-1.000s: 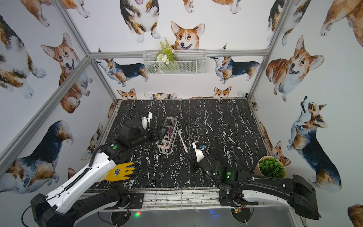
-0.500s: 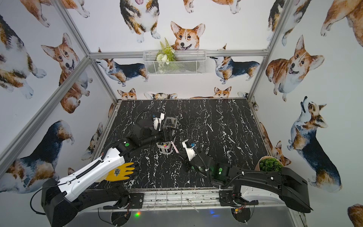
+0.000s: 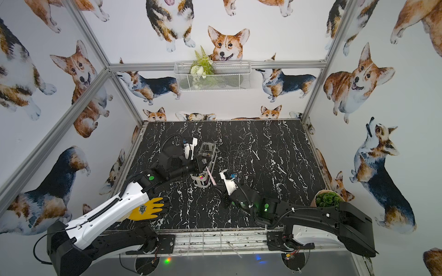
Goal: Place the toothbrush into the toothbrush holder
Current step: Place the toothbrush in the toothbrush holder.
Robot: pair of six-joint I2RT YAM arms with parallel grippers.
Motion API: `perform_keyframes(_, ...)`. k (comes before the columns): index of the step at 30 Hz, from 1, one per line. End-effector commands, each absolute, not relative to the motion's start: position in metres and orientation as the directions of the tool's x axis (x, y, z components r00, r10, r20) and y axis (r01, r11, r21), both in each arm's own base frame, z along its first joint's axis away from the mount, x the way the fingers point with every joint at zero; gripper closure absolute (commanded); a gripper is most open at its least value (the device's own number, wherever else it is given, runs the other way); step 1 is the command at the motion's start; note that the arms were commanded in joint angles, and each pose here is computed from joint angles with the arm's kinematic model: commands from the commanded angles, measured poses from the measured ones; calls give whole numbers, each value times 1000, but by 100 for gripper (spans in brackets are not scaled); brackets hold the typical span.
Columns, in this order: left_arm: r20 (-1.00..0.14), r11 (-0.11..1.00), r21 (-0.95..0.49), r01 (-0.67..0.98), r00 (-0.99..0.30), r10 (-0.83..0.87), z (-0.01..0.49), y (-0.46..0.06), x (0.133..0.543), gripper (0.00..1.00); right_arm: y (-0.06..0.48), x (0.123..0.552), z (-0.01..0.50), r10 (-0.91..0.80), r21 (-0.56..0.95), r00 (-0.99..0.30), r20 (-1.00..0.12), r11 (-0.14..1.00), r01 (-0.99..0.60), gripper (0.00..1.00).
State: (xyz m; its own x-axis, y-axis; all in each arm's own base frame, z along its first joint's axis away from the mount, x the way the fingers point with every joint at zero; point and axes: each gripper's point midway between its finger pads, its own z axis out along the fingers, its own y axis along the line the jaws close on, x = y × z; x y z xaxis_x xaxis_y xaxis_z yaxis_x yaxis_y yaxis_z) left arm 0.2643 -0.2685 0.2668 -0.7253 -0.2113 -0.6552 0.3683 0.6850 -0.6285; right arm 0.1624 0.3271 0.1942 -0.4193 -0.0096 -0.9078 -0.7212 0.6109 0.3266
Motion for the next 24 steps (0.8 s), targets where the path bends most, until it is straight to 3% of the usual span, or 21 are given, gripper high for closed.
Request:
perform_keyframes(1,-695,725,-579,374,-691,-199,274,-259,267,100,326,167,202,22,333,-411,-911,625,-706,61)
perform_keyframes(2,-704,738,-563,373,-684,-191,275,-256,267,100,324,168,202,21,329,-409,-912,634,-700,46)
perform_keyframes(3,-718,756,-538,372,-672,-181,278,-251,268,100,320,170,202,21,321,-406,-914,648,-690,38)
perform_keyframes(5,-751,804,-472,362,-642,-152,284,-238,270,100,307,175,200,18,296,-393,-920,690,-661,30)
perform_keyframes(16,-921,933,-193,304,-383,-65,334,-197,306,100,248,192,200,129,362,-407,-904,738,-570,29)
perform_keyframes(24,-961,944,-142,299,-271,-58,339,-210,341,100,254,192,190,106,363,-431,-896,734,-574,29)
